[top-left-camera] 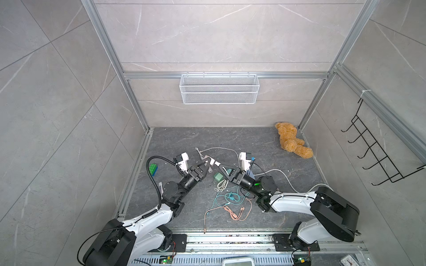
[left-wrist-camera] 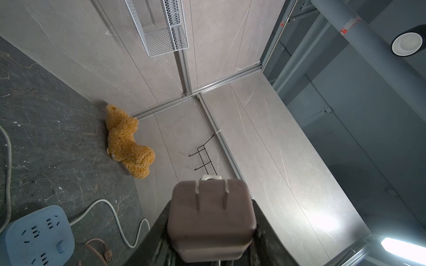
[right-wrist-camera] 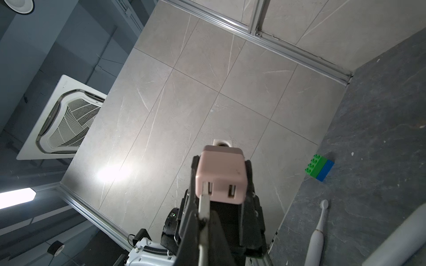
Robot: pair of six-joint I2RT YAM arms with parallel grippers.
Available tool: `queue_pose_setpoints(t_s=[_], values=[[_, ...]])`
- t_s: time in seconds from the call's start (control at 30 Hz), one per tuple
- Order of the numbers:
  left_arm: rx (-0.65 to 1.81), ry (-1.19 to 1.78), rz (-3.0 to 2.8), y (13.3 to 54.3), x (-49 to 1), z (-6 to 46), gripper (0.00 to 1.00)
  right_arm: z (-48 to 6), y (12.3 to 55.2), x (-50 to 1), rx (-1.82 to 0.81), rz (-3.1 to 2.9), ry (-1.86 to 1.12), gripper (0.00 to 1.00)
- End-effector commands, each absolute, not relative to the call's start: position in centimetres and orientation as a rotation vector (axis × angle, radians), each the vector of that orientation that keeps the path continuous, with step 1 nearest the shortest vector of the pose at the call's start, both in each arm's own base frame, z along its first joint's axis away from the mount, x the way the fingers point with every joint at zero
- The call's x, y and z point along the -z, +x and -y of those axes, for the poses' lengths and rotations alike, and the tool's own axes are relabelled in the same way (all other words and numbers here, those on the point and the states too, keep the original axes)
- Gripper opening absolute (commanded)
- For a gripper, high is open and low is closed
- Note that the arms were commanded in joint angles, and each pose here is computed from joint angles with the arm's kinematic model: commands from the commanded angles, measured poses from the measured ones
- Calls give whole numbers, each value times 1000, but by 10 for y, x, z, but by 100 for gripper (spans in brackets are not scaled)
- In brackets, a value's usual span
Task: Charge the electric toothbrush
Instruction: Insert the charging cable into the plug.
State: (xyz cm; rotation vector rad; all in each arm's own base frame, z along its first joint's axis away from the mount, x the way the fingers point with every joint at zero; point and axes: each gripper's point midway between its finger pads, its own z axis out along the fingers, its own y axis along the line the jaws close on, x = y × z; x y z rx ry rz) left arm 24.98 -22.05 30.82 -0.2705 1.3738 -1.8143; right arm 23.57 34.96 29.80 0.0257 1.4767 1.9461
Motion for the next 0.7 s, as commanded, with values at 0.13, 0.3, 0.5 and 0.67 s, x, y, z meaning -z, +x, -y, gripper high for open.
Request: queue_pose_setpoints(t_s=[0.13, 0.3, 0.5, 0.67], values=[[1850, -206, -1246, 239, -338, 218, 0, -354, 236, -313, -2002, -1423, 34, 0], [1849, -206, -1264, 239, -333, 220, 0, -354, 235, -318, -1995, -1416, 15, 0], [1851, -177, -1266, 236, -334, 223, 0, -354, 232, -320, -1990, -1409, 2, 0], [1854, -156, -1279, 234, -332, 226, 0, -355, 231, -322, -1978, -1418, -8, 0]])
